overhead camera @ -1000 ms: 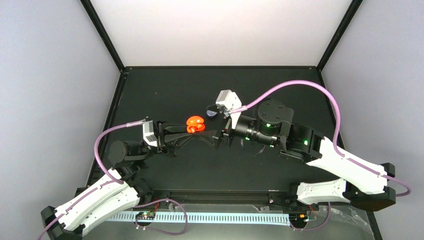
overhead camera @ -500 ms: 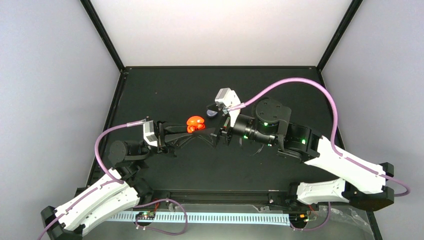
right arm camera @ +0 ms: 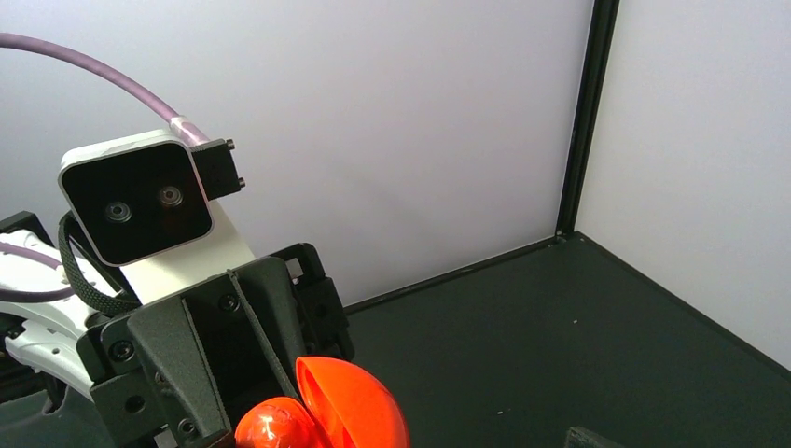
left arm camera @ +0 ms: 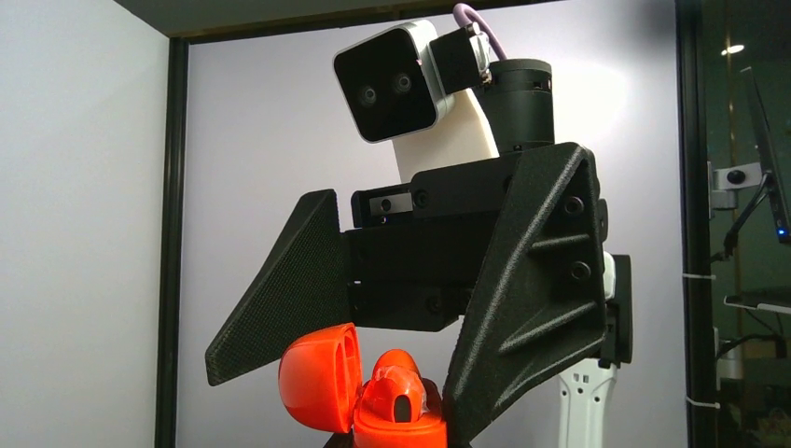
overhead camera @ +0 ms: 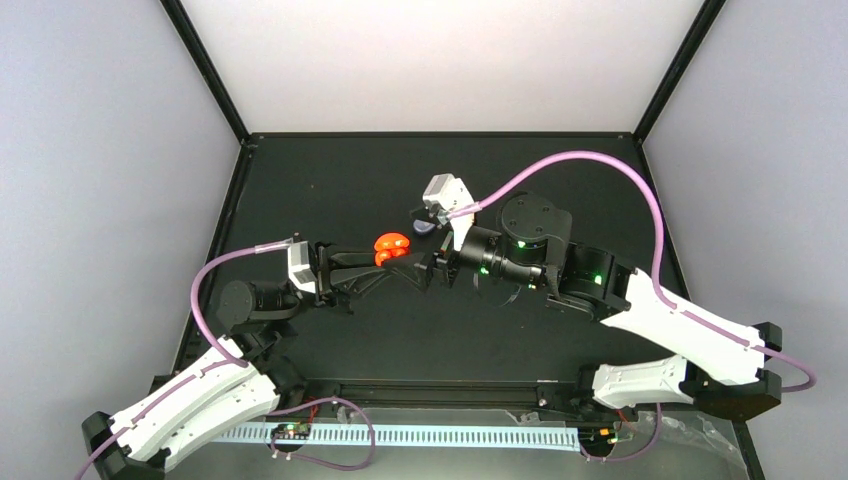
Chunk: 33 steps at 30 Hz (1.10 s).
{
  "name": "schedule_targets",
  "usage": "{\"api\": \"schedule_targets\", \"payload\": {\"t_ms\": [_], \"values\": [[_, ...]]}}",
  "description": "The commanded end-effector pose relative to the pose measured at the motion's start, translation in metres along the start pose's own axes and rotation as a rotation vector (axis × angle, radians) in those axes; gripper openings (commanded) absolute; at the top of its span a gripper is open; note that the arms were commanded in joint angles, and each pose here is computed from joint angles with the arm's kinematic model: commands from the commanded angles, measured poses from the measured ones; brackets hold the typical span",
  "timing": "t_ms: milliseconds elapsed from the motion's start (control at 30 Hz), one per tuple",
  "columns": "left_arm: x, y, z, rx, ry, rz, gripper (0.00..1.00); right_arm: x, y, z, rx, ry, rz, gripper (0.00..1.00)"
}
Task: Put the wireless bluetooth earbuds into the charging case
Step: Place the earbud in the charging case, then close the charging case.
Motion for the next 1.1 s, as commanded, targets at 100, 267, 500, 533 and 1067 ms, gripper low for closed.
{"api": "schedule_targets", "payload": {"t_ms": [100, 267, 500, 533, 1067], "values": [[-0.009, -0.001, -0.015, -0.041, 0.027, 0.043, 0.02, 0.008, -0.026, -0.028, -0.126, -0.007, -0.101, 0.91], [-0.010, -0.002, -0.013, -0.033, 0.022, 0.050, 0.02, -0.011, -0.047, -0.042, -0.185, 0.012, 0.002, 0.91], [-0.019, -0.005, -0.011, -0.006, 0.018, 0.116, 0.02, -0.045, -0.037, -0.029, -0.095, 0.093, 0.144, 0.91], [-0.021, -0.005, -0.011, -0.001, 0.017, 0.132, 0.02, -0.047, -0.033, -0.025, -0.075, 0.097, 0.150, 0.91], [-0.023, 0.003, -0.010, 0.026, 0.000, 0.194, 0.01, -0.021, -0.011, -0.008, 0.050, 0.082, -0.114, 0.90]]}}
Point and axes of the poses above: each gripper's point midway between its finger pads, its own y axis out along the fingers, its own x axis along the line the jaws close on, z = x × y, the point moved 6 cm from there along -y, back along the fingers, and after that the axes turned 1 degree about y, right-handed, at the moved point
